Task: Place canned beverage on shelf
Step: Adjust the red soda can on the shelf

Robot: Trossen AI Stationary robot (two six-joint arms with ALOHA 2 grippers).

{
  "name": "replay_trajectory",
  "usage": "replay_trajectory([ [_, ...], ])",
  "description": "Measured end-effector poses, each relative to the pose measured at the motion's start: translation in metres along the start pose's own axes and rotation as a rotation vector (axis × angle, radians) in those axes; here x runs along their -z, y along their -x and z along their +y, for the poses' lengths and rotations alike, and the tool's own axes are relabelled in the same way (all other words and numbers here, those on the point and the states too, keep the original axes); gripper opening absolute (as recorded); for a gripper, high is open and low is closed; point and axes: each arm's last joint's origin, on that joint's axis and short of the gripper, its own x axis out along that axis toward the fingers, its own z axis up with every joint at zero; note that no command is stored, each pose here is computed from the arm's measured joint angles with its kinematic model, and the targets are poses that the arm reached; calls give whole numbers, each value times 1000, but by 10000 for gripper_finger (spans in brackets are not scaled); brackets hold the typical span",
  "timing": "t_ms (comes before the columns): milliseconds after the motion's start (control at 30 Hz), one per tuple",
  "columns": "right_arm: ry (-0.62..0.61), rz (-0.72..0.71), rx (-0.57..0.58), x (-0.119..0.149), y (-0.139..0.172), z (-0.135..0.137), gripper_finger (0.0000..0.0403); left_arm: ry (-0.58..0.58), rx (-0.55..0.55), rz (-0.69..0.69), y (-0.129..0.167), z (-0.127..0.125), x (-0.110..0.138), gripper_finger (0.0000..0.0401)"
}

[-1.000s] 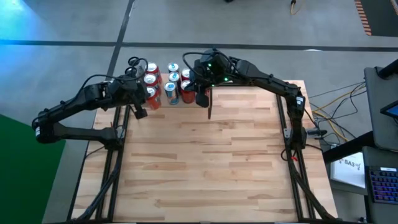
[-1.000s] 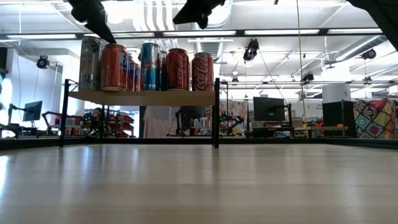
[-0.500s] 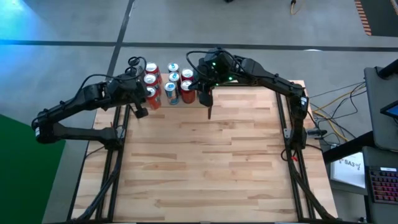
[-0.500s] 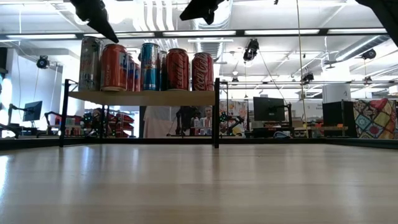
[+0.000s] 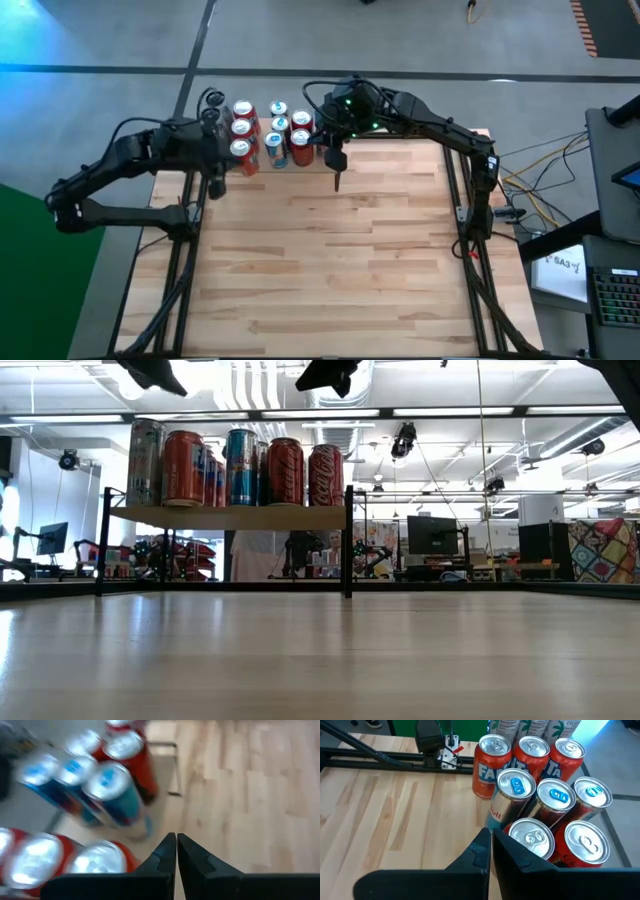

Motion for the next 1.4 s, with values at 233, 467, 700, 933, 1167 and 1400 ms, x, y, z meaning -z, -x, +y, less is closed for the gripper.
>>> replay_trajectory([
  [233, 16, 0, 0, 0, 0, 0, 9, 75, 59, 112, -21, -6, 20, 0],
  [467, 16, 0, 1, 0, 0, 0, 9, 80, -114, 190, -30, -3, 30, 0],
  [700, 17, -2, 1, 0, 0, 0, 9, 78, -190, 202, -29, -1, 30, 0],
  [933, 11, -2, 2, 0, 0, 0, 9, 85, -208, 206, -29, 0, 30, 0],
  [1167, 8, 0, 1, 0, 0, 0, 9, 118, -239, 222, -27, 0, 33, 0],
  [1400, 8, 1, 1, 0, 0, 0, 9, 148, -252, 197, -20, 1, 32, 0],
])
